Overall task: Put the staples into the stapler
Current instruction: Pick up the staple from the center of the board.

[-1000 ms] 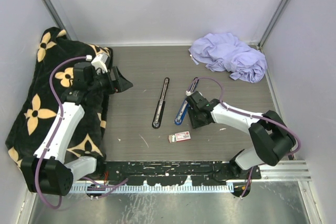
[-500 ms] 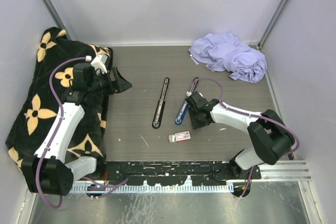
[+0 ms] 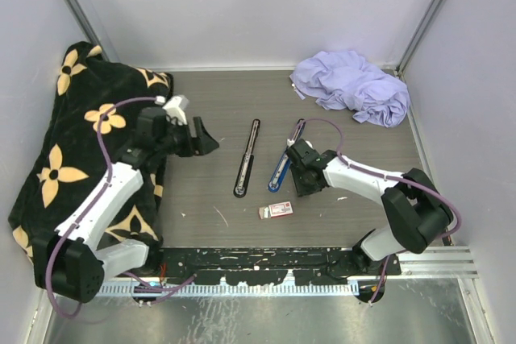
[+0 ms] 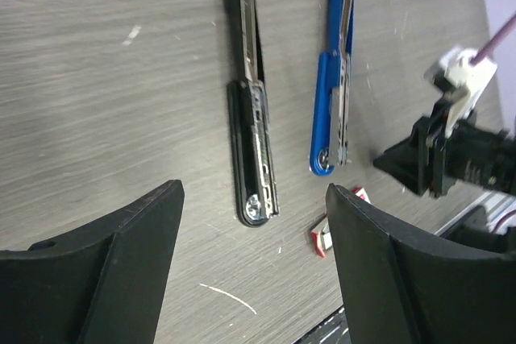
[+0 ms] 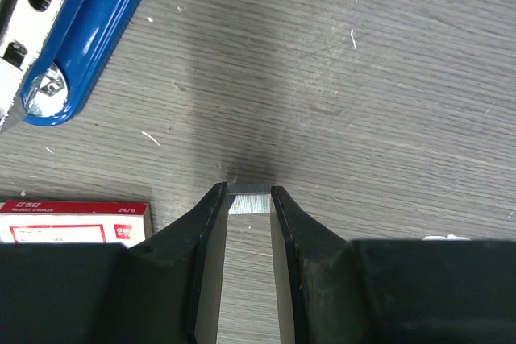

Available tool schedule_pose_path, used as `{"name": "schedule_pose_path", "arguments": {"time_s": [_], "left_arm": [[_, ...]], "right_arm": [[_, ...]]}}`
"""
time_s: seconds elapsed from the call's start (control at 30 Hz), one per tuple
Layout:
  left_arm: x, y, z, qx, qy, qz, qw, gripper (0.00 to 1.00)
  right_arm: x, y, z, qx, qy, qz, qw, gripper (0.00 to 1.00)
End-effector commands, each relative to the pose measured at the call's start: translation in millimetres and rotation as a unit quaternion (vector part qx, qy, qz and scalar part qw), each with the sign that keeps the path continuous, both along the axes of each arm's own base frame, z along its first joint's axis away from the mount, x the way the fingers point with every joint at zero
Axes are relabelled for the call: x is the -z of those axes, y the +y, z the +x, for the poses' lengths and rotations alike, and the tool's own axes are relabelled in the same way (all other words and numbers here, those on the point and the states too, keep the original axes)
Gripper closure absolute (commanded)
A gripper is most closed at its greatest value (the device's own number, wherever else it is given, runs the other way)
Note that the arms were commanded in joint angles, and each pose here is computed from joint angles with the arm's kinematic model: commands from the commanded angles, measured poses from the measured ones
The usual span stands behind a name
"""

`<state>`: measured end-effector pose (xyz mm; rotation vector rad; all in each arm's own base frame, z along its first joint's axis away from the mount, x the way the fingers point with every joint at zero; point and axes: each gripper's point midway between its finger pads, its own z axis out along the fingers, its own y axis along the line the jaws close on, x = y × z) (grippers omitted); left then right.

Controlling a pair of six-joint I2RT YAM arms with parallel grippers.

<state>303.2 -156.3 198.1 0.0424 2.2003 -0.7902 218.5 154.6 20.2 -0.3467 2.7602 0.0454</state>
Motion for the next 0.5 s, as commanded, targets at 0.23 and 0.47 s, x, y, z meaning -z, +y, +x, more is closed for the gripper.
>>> {"name": "schedule_pose_path", "arguments": {"time_s": [0.23, 0.47], "left_arm": [[44.8, -136.4, -11.1, 0.052, -0.096, 0.034, 0.993, 0.28], [75.8, -217.3, -10.0, 0.13, -0.104, 0.072, 0.983, 0.29]], "right_arm": [[-43.0, -14.1, 53.1, 0.051, -0.06, 0.065, 0.995, 0.74], [-68.6, -38.6, 72.8, 0.093, -0.095, 0.102, 0.986, 0.74]]}}
